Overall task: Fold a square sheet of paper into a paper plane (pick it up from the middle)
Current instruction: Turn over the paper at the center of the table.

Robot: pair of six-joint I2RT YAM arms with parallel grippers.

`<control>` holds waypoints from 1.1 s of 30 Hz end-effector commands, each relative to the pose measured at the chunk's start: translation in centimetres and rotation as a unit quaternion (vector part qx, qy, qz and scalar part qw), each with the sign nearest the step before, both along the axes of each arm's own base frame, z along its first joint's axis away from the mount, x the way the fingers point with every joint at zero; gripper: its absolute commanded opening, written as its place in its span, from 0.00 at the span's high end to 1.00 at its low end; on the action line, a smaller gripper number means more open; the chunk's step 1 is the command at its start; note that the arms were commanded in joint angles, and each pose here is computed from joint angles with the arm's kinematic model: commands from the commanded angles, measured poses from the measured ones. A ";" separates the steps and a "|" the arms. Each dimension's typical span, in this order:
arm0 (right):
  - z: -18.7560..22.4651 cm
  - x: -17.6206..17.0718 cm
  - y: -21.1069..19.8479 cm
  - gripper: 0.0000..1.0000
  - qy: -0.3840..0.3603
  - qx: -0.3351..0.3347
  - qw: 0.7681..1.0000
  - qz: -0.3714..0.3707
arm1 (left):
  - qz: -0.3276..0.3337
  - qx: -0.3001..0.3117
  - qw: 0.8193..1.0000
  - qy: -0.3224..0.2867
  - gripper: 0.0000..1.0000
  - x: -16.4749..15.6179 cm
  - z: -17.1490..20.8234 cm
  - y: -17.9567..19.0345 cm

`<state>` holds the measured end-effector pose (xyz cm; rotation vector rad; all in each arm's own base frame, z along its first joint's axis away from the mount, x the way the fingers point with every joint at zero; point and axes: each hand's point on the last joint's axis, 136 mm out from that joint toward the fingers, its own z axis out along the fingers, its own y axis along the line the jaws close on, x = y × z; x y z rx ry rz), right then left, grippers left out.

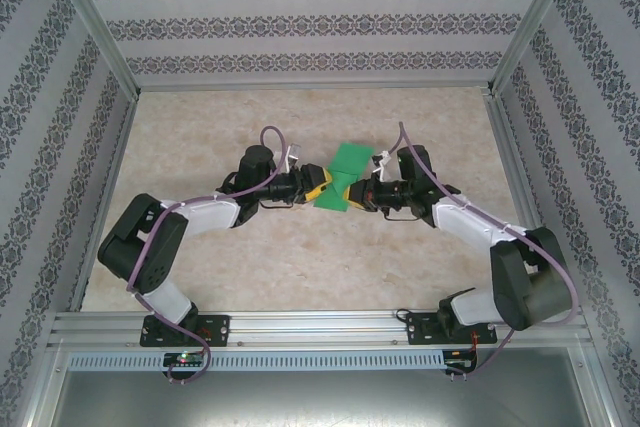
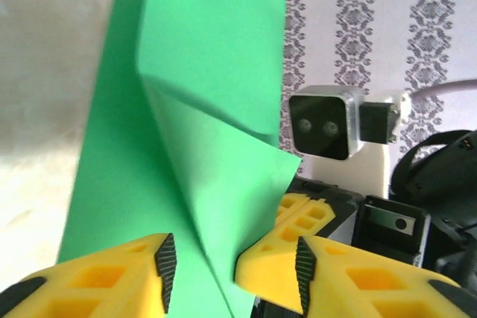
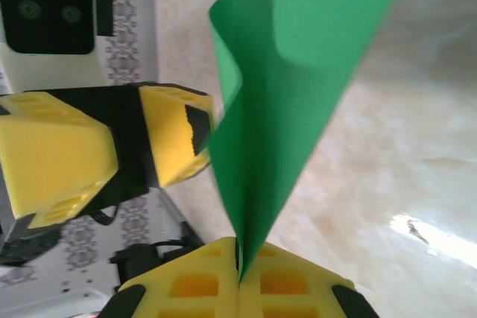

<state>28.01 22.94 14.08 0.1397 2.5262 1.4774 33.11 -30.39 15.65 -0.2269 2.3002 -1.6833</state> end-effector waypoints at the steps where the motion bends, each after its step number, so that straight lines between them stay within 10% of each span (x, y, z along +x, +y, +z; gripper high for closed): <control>1: -2.3 -1.7 -3.6 0.97 -0.002 -0.150 0.988 0.020 | -0.017 0.044 0.998 -0.034 0.42 -0.4 1.7 1.1; 11: -2.4 -3.0 -12.6 0.98 -0.020 -0.537 0.841 0.059 | -0.006 0.109 0.993 -0.040 0.27 -1.0 2.2 5.2; 21: -4.2 -2.3 -10.8 0.92 -0.011 -0.686 0.713 0.144 | -0.013 0.130 0.991 0.005 0.24 -3.8 -0.6 7.1; 33: -10.0 -3.2 1.0 0.74 -0.011 -0.617 0.753 0.231 | 0.001 0.178 0.983 0.047 0.22 -8.4 -1.7 10.2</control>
